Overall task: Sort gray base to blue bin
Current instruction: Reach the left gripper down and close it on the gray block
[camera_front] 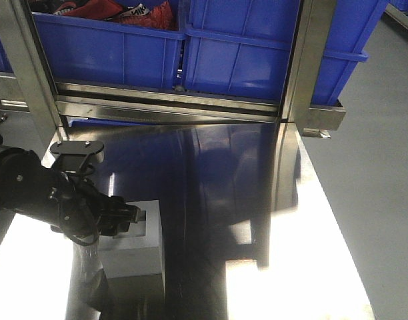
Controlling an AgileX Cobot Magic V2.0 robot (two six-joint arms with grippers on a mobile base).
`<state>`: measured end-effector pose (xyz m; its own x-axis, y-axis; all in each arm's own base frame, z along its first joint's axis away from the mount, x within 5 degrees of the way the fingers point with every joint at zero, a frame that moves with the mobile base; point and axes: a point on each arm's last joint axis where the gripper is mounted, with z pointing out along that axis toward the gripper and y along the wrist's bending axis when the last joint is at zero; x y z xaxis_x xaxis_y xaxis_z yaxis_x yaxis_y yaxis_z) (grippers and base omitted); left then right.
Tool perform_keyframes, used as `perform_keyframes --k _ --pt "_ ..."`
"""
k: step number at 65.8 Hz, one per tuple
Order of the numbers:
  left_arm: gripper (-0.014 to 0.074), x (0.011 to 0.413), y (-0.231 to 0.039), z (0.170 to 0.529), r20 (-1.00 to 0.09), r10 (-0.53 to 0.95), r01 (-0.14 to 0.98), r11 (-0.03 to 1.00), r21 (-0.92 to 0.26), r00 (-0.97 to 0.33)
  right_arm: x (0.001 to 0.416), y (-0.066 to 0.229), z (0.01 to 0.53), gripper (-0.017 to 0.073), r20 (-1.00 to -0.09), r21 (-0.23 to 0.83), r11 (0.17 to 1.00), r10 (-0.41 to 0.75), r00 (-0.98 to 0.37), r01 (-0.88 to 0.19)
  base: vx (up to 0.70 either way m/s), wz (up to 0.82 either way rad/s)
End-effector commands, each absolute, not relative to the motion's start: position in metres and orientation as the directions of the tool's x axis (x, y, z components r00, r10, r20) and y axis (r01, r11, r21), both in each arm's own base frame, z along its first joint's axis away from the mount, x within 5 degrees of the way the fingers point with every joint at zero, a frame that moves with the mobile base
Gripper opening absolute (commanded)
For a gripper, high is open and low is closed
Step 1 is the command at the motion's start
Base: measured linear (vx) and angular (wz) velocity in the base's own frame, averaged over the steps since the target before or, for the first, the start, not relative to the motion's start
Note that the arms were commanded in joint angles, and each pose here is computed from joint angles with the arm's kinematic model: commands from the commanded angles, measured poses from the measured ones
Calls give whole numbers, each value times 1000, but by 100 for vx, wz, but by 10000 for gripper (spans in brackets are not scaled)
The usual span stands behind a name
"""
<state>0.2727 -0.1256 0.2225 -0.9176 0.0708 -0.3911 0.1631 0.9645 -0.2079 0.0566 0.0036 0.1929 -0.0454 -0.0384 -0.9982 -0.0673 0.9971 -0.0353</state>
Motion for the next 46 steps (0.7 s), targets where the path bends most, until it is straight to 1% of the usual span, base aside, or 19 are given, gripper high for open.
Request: perform_keyframes --k 1,11,21,28,33,34,41,46 --pt "463 279 -130 235 -455 29 153 959 -239 -890 56 3 196 -9 -998 -52 997 -50 32 -60 0 0" --pt "448 282 -132 227 -434 15 132 962 -240 -901 56 3 196 -9 -998 -52 997 -50 32 -60 0 0" --pt "380 284 -132 222 -418 18 128 964 -235 -908 56 3 196 -9 -998 -52 997 -50 32 -60 0 0" --pt "283 284 -132 221 -415 19 127 964 -234 -910 56 3 196 -9 -998 -52 997 -50 32 -60 0 0" --pt "183 284 -132 221 -414 20 127 964 -234 -910 56 3 196 -9 -998 -52 997 -50 32 -60 0 0" --pt "151 284 -132 221 -414 20 127 964 -234 -910 56 3 196 -9 -998 -52 997 -50 32 -60 0 0" --pt "-3 284 -132 221 -419 19 128 964 -234 -908 56 3 196 -9 -998 -52 997 -50 32 -60 0 0" --pt "-8 284 -132 222 -424 15 127 963 -238 -906 56 3 196 -9 -998 -52 997 -50 32 -60 0 0"
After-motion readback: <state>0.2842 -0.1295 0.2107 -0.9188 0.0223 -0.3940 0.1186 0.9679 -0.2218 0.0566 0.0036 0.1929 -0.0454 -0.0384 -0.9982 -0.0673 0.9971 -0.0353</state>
